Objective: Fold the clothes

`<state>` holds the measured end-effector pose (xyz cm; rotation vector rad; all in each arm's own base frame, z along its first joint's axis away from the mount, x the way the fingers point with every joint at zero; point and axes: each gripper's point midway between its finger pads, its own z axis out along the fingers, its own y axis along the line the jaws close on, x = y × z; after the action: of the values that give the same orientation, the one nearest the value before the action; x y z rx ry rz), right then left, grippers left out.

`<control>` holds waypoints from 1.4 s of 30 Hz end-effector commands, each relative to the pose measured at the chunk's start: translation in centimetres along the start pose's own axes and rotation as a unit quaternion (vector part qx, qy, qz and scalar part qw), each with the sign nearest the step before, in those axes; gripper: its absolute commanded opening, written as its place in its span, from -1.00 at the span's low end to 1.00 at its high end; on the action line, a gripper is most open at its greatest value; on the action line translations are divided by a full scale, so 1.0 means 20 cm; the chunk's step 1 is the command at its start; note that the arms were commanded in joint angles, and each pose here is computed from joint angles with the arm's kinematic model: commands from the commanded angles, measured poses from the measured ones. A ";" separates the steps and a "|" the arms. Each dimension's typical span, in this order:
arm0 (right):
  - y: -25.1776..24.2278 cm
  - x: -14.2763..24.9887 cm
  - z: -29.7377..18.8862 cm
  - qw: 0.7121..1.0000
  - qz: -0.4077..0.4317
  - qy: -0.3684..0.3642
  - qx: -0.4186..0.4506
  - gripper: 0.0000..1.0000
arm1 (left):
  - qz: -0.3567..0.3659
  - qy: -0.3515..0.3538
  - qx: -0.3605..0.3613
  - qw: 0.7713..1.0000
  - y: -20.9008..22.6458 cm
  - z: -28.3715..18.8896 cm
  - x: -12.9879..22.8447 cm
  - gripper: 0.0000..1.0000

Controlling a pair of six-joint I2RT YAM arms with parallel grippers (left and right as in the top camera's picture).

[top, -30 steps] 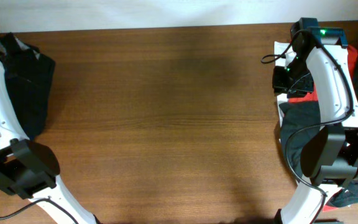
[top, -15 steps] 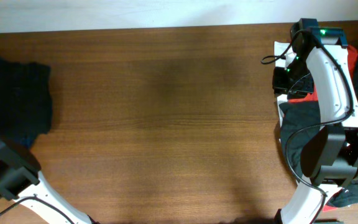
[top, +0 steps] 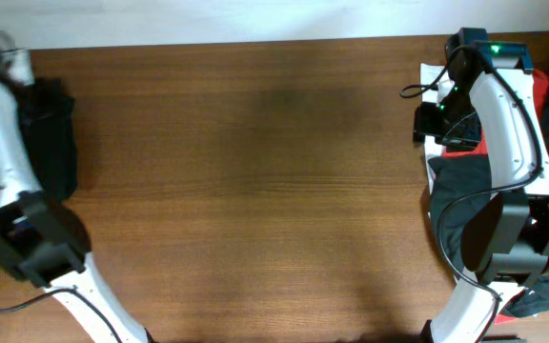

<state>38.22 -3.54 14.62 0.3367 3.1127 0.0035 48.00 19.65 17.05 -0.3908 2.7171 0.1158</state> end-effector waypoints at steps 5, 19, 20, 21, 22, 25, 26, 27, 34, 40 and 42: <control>0.07 0.00 -0.04 0.999 -0.009 -0.002 -0.046 0.73 | 0.152 0.056 0.126 0.979 -0.94 -0.04 0.20 0.98; 0.08 0.22 -0.03 0.993 -0.051 0.089 -0.061 0.97 | 0.187 0.238 0.112 0.946 -1.15 -0.21 0.71 0.98; 0.07 0.26 -0.03 0.992 -0.049 0.104 -0.060 0.97 | 0.183 0.242 0.110 0.947 -1.15 -0.21 0.72 0.98; 0.07 0.29 -0.04 0.990 -0.049 0.115 -0.059 0.97 | 0.185 0.248 0.109 0.945 -1.15 -0.22 0.75 0.98; 0.07 0.30 -0.04 0.990 -0.049 0.118 -0.059 0.97 | 0.189 0.262 0.106 0.940 -1.14 -0.24 0.81 0.99; 0.06 0.39 -0.02 0.990 -0.049 0.121 -0.059 0.97 | 0.176 0.303 0.065 0.934 -1.05 -0.29 0.99 0.98; 0.06 0.43 -0.01 0.991 -0.050 0.108 -0.060 0.97 | 0.165 0.312 0.043 0.935 -0.99 -0.31 1.05 0.98; 0.06 0.45 -0.01 0.992 -0.050 0.099 -0.060 0.97 | 0.163 0.315 0.036 0.934 -0.96 -0.33 1.09 0.98; 0.03 0.72 -0.09 0.992 -0.049 -0.090 -0.075 0.97 | 0.148 0.152 0.079 0.974 -0.85 -0.50 1.28 0.98; -0.04 0.79 -0.24 0.980 -0.049 -0.184 -0.050 0.97 | 0.133 -0.051 0.131 0.981 -0.81 -0.70 1.27 0.98; -0.04 0.79 -0.23 0.981 -0.049 -0.183 -0.049 0.97 | 0.131 -0.075 0.137 0.979 -0.80 -0.76 1.26 0.98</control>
<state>22.59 -0.48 19.52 0.1374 2.7393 0.1107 25.23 -4.31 19.77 0.0668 2.6274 -0.1447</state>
